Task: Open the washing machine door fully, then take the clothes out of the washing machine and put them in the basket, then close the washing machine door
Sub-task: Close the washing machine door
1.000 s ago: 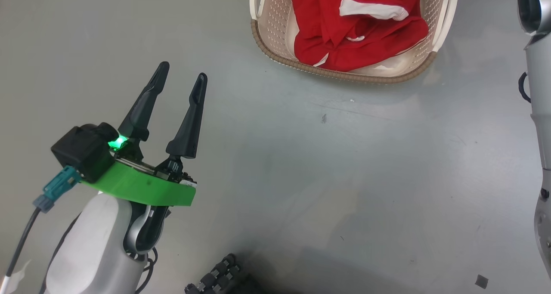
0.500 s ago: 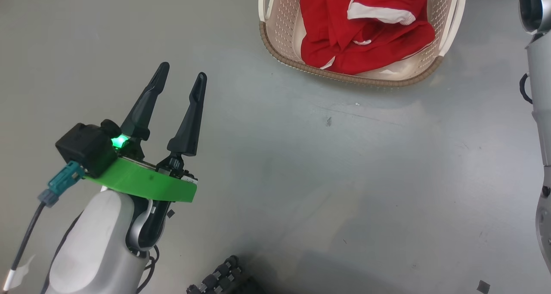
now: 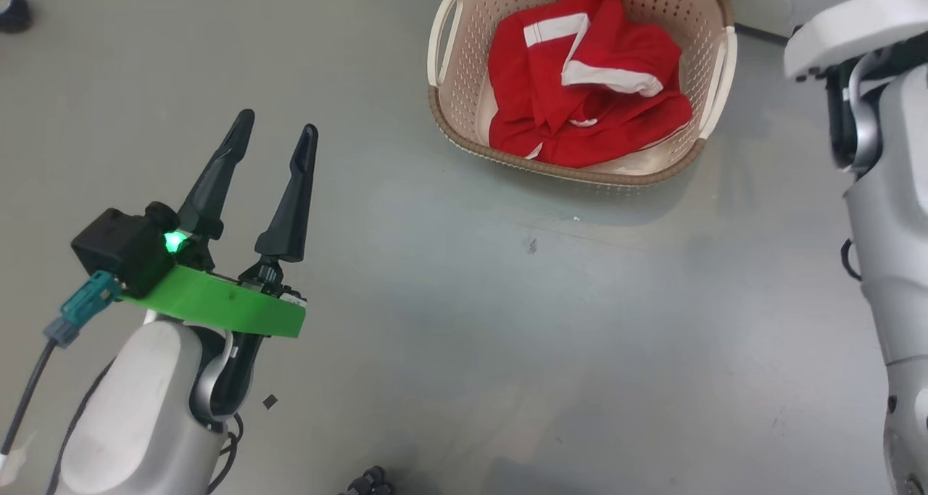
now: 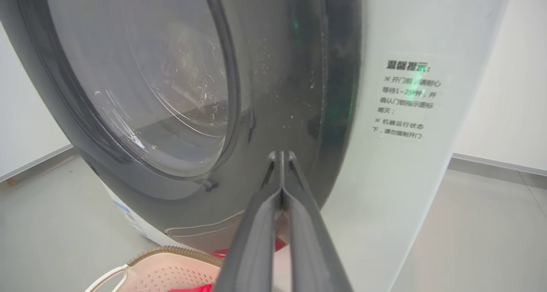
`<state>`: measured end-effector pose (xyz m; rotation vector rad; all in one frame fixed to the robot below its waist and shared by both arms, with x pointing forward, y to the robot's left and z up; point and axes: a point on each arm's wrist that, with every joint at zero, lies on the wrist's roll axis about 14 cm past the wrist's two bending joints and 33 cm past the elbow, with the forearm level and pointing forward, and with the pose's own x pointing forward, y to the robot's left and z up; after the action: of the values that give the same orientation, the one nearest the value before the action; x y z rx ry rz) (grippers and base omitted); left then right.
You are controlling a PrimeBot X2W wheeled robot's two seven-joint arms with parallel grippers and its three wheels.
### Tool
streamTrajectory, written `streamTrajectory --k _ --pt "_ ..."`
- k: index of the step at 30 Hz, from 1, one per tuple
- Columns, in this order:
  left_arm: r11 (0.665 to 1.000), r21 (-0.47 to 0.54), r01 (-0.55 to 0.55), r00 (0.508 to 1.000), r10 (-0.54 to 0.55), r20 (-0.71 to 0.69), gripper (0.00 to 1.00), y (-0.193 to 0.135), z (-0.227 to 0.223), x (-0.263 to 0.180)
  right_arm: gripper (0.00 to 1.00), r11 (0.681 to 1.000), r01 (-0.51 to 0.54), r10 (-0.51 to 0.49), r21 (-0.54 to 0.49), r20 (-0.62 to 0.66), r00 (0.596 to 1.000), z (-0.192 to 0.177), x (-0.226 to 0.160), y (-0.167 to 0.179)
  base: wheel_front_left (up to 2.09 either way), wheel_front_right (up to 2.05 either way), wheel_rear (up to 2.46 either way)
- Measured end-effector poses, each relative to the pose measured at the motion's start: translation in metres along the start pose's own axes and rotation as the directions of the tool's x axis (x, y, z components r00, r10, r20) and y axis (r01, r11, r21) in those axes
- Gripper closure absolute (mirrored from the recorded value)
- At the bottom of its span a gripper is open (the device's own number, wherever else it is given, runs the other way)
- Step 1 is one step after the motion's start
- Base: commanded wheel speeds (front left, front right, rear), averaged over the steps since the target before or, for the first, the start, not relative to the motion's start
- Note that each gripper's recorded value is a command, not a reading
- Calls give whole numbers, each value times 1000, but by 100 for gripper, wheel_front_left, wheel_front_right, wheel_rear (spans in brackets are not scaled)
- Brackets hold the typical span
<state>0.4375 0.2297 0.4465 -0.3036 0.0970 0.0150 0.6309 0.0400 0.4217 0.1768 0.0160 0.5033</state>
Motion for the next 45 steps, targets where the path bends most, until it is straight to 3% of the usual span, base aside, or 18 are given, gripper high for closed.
streamTrajectory --k 10,17,31,43,44,45 --pt "999 33 39 999 -40 26 0 -10 14 -16 100 1000 6 -5 3 -63 998 2 -49 8 0 0 0" --pt "998 36 51 998 -52 40 0 -12 20 -32 100 998 33 -32 50 -23 999 29 -84 18 0 0 0" --pt "991 22 129 989 -130 75 0 -38 28 -41 100 987 160 -161 14 7 987 57 -174 -6 0 0 0" --pt "977 39 208 972 -211 108 0 -66 37 -44 100 948 317 -317 13 79 945 84 -233 -29 0 0 0" --pt "976 37 213 970 -216 111 0 -69 37 -44 58 946 324 -324 13 82 942 85 -237 -30 0 0 0" --pt "975 35 219 968 -221 114 0 -71 38 -44 8 944 330 -330 13 84 940 86 -241 -31 0 0 0"
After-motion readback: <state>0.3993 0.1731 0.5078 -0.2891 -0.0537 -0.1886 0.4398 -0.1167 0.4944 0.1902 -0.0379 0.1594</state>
